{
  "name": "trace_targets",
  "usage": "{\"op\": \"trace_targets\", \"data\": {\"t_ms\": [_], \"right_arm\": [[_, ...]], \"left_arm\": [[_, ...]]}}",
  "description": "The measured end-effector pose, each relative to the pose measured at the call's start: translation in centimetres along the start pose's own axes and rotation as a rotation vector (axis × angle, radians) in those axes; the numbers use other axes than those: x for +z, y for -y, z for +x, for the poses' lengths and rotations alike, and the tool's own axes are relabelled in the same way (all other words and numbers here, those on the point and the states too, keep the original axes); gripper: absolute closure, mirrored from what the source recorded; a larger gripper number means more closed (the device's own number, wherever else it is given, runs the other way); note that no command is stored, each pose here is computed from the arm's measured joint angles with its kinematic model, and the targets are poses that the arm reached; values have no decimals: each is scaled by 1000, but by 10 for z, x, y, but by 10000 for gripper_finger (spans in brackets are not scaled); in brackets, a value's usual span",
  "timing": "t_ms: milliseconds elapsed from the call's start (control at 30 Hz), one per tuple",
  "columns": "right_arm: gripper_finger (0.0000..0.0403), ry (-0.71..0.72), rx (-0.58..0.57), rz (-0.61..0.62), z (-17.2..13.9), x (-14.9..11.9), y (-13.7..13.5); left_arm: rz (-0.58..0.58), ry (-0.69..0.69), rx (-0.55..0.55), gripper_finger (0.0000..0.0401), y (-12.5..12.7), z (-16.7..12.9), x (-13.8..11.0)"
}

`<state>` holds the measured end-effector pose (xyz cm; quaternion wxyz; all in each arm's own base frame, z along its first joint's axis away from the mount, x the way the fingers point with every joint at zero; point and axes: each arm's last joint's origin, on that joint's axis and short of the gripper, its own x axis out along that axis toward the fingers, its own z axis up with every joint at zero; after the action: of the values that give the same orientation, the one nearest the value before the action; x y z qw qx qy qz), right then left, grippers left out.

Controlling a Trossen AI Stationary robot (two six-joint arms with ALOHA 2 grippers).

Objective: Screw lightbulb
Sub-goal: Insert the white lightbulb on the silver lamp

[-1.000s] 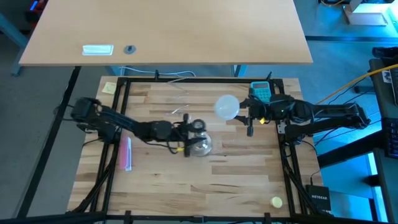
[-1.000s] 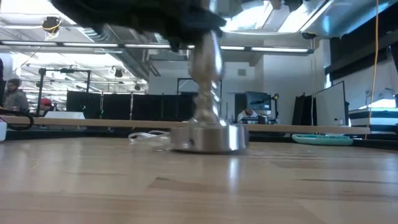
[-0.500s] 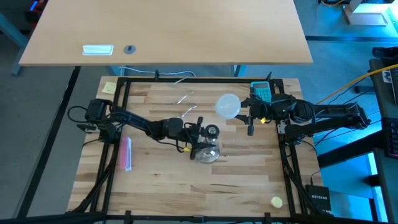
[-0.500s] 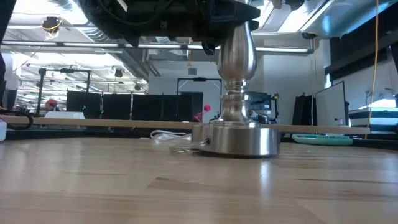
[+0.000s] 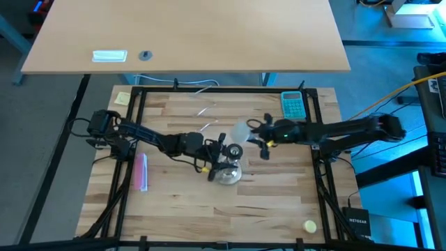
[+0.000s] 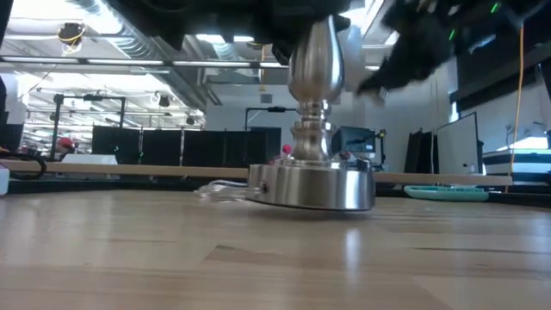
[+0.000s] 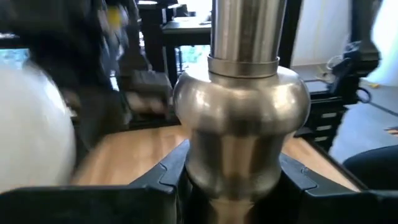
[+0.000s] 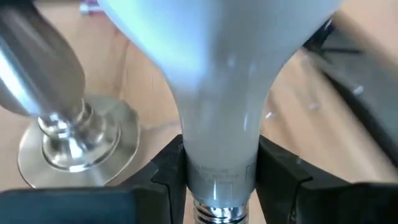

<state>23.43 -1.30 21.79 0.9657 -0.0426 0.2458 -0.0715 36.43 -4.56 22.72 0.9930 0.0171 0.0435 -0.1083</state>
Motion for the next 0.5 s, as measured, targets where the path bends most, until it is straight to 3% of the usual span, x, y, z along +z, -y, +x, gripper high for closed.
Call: {"op": "trace_targets", "data": {"t_ms": [233, 500], "right_arm": [[260, -137, 52, 52, 60, -43, 3], [260, -378, 5, 99, 69, -75, 2]], "left_arm": [[7, 3, -27, 278, 7, 1, 0], [29, -16, -29, 278, 11, 1, -1]]}}
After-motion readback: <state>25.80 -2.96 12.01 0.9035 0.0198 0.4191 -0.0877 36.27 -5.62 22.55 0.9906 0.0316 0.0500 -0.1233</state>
